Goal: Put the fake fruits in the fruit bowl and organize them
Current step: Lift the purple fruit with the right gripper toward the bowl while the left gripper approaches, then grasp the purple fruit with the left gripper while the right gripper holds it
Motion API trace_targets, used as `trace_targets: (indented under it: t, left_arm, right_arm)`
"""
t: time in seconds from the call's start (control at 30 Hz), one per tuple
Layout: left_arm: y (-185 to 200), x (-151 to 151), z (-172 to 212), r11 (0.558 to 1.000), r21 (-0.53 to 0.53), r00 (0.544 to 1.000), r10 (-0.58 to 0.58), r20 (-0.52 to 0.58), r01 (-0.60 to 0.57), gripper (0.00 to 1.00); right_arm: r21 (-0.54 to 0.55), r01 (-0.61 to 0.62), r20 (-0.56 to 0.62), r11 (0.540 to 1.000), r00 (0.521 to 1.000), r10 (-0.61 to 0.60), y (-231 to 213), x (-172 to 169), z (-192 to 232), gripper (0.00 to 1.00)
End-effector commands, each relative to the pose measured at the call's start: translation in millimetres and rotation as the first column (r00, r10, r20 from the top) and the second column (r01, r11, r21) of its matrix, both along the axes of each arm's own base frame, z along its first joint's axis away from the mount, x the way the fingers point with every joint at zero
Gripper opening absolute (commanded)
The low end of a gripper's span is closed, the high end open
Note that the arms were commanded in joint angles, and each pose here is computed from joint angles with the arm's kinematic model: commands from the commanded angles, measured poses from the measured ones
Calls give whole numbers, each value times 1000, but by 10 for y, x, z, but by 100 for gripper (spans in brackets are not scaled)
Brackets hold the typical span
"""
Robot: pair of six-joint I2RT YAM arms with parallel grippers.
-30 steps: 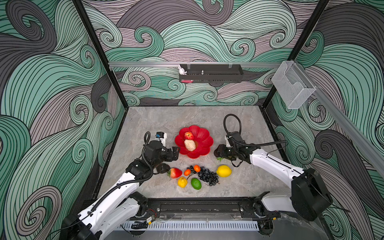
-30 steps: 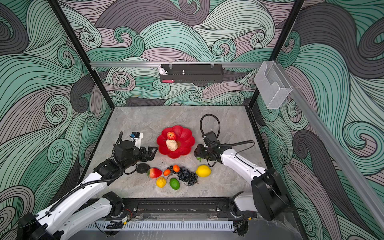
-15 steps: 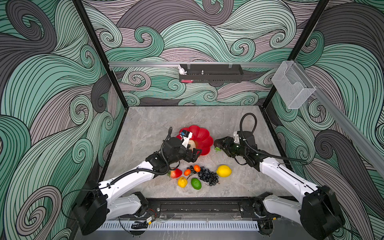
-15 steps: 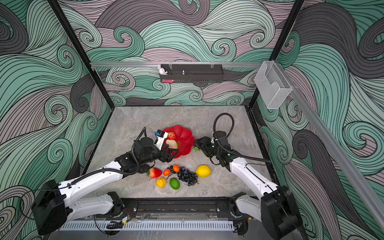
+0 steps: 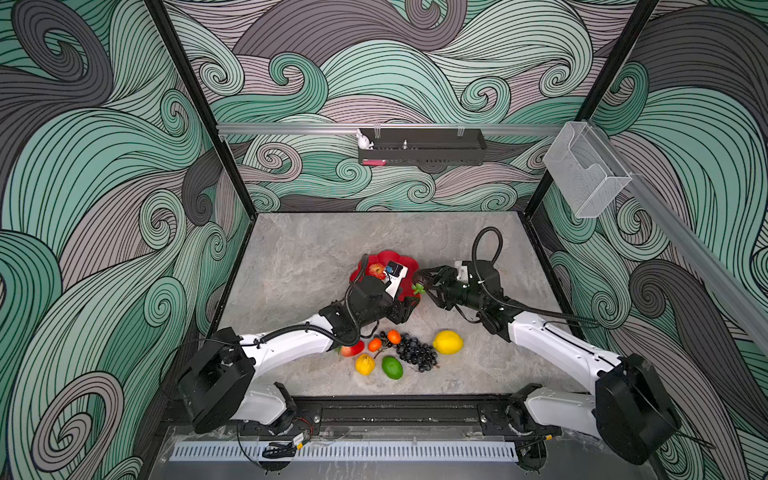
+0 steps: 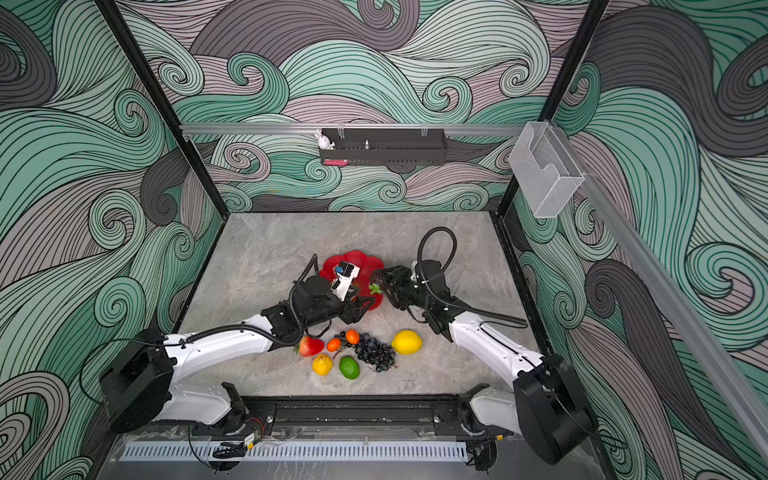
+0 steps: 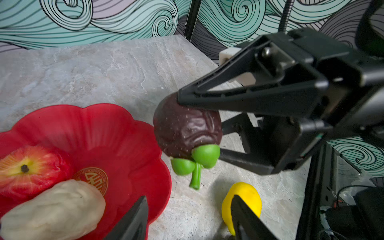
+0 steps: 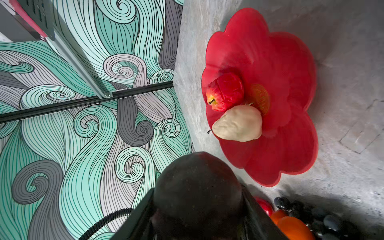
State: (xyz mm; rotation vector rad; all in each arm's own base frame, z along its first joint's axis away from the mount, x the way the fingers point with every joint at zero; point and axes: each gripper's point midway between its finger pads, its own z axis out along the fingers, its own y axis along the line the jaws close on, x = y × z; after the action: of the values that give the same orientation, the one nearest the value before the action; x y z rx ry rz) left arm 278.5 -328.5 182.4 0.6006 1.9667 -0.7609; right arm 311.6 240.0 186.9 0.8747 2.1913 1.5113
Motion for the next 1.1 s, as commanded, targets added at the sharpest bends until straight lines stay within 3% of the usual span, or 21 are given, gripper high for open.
trace_targets:
  t: [0.0, 0.5, 1.07]
  left_arm:
    - [-91, 105, 212, 999, -32, 998, 13, 64, -11, 58]
    - [-147, 168, 144, 999, -28, 999, 26, 37, -25, 32]
    - [-153, 143, 249, 998, -57, 999, 19, 39, -17, 24]
  right_arm:
    - [64, 37, 18, 997, 999, -39, 26, 59, 134, 58]
    - [82, 32, 28, 996, 999, -34, 81, 16, 186, 58]
    - [61, 41, 35, 997, 998, -43, 51, 11, 142, 58]
